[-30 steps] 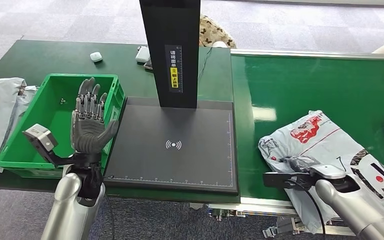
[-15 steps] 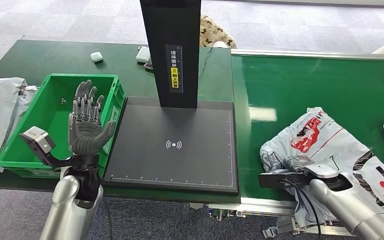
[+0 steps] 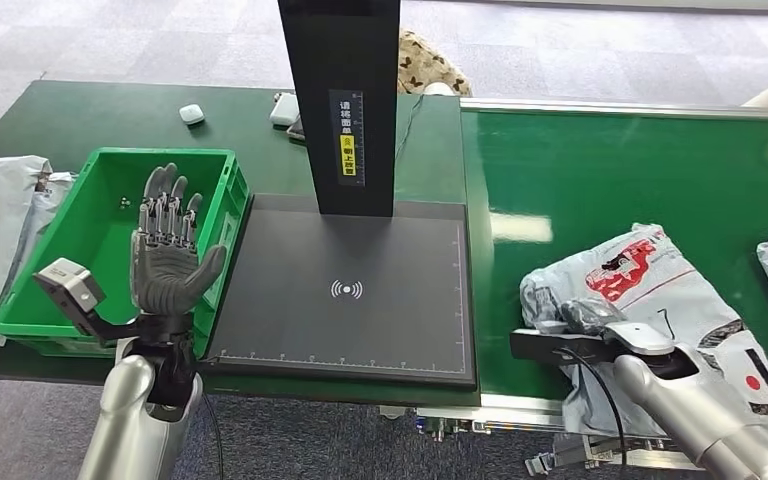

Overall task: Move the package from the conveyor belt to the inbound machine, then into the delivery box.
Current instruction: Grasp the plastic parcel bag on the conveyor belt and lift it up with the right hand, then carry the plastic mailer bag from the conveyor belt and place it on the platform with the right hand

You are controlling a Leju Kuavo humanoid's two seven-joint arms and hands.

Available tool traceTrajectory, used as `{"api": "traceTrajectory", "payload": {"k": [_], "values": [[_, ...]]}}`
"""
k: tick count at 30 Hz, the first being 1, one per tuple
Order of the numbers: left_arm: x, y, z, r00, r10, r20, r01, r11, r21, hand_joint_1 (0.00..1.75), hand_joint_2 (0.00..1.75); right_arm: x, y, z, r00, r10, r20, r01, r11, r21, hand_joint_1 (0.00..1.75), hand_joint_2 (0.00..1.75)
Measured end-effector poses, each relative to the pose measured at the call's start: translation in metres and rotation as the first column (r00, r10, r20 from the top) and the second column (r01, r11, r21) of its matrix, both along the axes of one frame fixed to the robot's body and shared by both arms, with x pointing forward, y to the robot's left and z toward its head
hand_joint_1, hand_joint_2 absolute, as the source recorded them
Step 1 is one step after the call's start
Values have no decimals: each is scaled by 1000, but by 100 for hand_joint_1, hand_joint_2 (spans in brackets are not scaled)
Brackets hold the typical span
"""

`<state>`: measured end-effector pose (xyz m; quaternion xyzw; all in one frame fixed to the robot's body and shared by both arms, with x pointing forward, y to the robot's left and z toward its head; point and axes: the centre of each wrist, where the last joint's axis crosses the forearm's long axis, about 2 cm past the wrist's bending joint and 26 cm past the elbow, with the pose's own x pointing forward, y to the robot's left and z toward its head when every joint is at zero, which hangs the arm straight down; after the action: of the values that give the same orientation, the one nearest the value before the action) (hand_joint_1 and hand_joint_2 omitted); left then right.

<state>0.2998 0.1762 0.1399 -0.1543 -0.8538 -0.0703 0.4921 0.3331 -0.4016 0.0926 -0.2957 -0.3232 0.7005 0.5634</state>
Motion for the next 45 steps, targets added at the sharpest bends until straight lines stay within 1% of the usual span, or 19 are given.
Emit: {"api": "traceTrajectory", "payload": {"k": [2, 5, 7, 9, 12, 14, 21, 24, 25, 27, 29, 30, 32, 35, 42, 45], "values": [[-7, 3, -2, 1000, 17, -1, -17, 1000, -6, 0, 175, 10, 13, 10, 985, -43, 167, 26, 995, 101, 175, 175], [-16, 6, -5, 999, 41, 6, -41, 999, -16, 0, 175, 26, 34, 33, 911, -109, 397, 7, 968, 250, 175, 175], [-18, 7, -7, 999, 50, 12, -49, 999, -19, 0, 175, 35, 45, 50, 858, -137, 494, -33, 947, 320, 175, 175], [-18, 7, -7, 998, 57, 18, -57, 998, -24, 0, 175, 41, 54, 65, 811, -157, 563, -77, 926, 370, 175, 175], [-17, 7, -6, 998, 64, 26, -63, 997, -36, 0, 175, 49, 67, 81, 743, -188, 642, -134, 898, 419, 175, 175], [-17, 7, -6, 997, 67, 30, -66, 997, -41, 0, 175, 52, 73, 90, 708, -209, 674, -158, 884, 439, 175, 175], [-17, 8, -6, 997, 73, 31, -71, 996, -45, 0, 175, 56, 86, 103, 649, -249, 719, -202, 855, 478, 175, 175], [-17, 7, -6, 997, 72, 32, -71, 996, -45, 0, 175, 55, 92, 109, 606, -246, 757, -283, 822, 494, 175, 175], [-17, 7, -6, 997, 71, 34, -70, 997, -46, 0, 175, 55, 96, 111, 599, -235, 766, -324, 803, 500, 175, 175], [-14, 7, -5, 996, 74, 52, -71, 996, -50, 0, 175, 55, 106, 114, 619, -181, 764, -427, 740, 520, 175, 175], [-6, 7, -1, 992, 96, 86, -92, 994, -55, 0, 175, 56, 125, 117, 666, -72, 742, -539, 642, 546, 175, 175], [-1, 7, 2, 989, 111, 102, -106, 993, -56, 0, 175, 56, 137, 118, 681, -10, 732, -586, 593, 553, 175, 175], [8, 6, 7, 983, 131, 125, -125, 991, -57, 0, 175, 55, 160, 120, 686, 80, 723, -646, 524, 555, 175, 175], [14, 5, 10, 981, 137, 135, -131, 990, -57, 0, 175, 54, 179, 123, 674, 123, 729, -682, 482, 550, 175, 175], [17, 5, 8, 981, 148, 125, -143, 988, -51, 0, 175, 53, 190, 125, 671, 170, 722, -704, 450, 549, 175, 175], [19, 7, 8, 975, 188, 119, -182, 982, -57, 0, 175, 54, 203, 130, 675, 258, 691, -728, 385, 567, 175, 175]]}}
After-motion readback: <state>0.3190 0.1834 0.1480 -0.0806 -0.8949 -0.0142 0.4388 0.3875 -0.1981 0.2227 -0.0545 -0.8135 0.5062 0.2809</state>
